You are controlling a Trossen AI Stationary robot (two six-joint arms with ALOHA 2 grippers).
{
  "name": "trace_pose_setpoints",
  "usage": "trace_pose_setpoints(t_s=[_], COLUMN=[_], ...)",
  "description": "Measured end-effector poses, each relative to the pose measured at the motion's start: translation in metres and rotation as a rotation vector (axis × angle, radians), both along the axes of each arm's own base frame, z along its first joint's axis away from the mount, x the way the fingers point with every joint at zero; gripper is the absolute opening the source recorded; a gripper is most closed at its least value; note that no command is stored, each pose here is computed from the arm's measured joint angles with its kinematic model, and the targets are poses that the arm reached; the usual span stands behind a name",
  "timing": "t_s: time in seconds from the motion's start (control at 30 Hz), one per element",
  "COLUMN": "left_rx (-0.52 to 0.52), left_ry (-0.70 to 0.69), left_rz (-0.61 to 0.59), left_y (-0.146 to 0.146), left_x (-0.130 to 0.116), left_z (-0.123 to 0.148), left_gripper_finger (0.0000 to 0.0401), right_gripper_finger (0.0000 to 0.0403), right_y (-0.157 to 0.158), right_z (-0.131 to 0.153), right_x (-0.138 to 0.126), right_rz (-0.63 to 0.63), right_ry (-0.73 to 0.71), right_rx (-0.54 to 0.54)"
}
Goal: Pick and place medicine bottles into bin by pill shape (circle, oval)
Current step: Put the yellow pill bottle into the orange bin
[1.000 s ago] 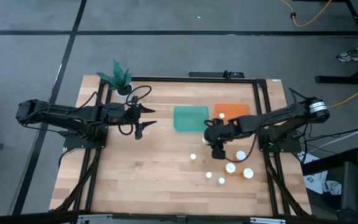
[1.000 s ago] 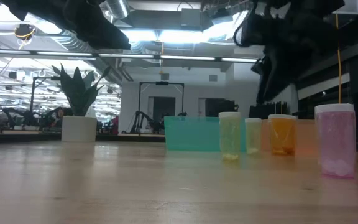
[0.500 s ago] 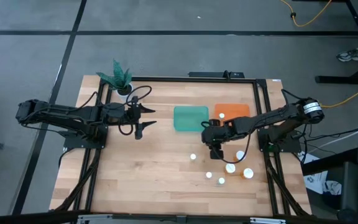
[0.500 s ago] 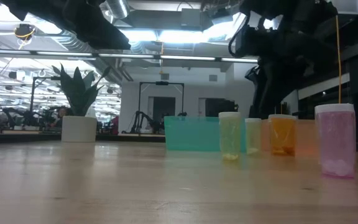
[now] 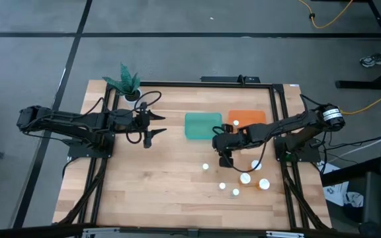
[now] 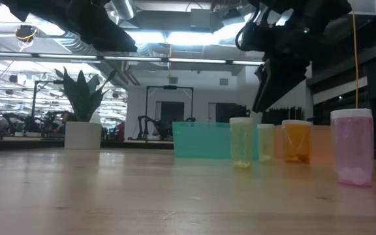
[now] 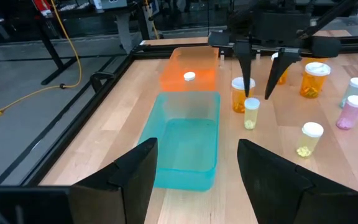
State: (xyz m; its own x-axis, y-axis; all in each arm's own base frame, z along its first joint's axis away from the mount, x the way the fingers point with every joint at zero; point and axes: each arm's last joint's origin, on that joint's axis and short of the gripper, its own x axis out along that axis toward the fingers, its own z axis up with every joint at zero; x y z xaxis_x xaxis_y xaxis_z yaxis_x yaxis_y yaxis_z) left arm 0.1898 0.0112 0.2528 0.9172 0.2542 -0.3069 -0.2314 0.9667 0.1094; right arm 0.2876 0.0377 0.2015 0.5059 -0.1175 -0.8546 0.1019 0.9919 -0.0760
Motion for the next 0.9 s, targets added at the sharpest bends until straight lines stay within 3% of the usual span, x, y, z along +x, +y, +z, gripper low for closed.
trace_pose_setpoints(t_s=[0.17, 0.37, 0.63, 0.9], left_rx=[0.000, 0.000, 0.000, 0.000], left_ry=[0.000, 0.000, 0.000, 0.000], left_rz=[0.000, 0.000, 0.000, 0.000], left_y=[0.0000, 0.0000, 0.0000, 0.0001], left_x=[0.0000, 0.0000, 0.0000, 0.0000], left_z=[0.0000, 0.0000, 0.0000, 0.0000], left_gripper_finger=[0.0214, 0.0214, 0.0214, 0.0214], right_gripper_finger=[0.0205, 0.0265, 0.0275, 0.0275], right_y=[-0.0007, 0.0005, -0.0005, -0.0008], right_z=[-0.0001, -0.0002, -0.0039, -0.0053], right_x=[-0.0002, -0.0003, -0.0077, -0.0079], right_rz=[-0.053, -0.001, -0.120, -0.109], right_ry=[-0.004, 0.006, 0.079, 0.091], right_rx=[0.021, 0.041, 0.091, 0.074])
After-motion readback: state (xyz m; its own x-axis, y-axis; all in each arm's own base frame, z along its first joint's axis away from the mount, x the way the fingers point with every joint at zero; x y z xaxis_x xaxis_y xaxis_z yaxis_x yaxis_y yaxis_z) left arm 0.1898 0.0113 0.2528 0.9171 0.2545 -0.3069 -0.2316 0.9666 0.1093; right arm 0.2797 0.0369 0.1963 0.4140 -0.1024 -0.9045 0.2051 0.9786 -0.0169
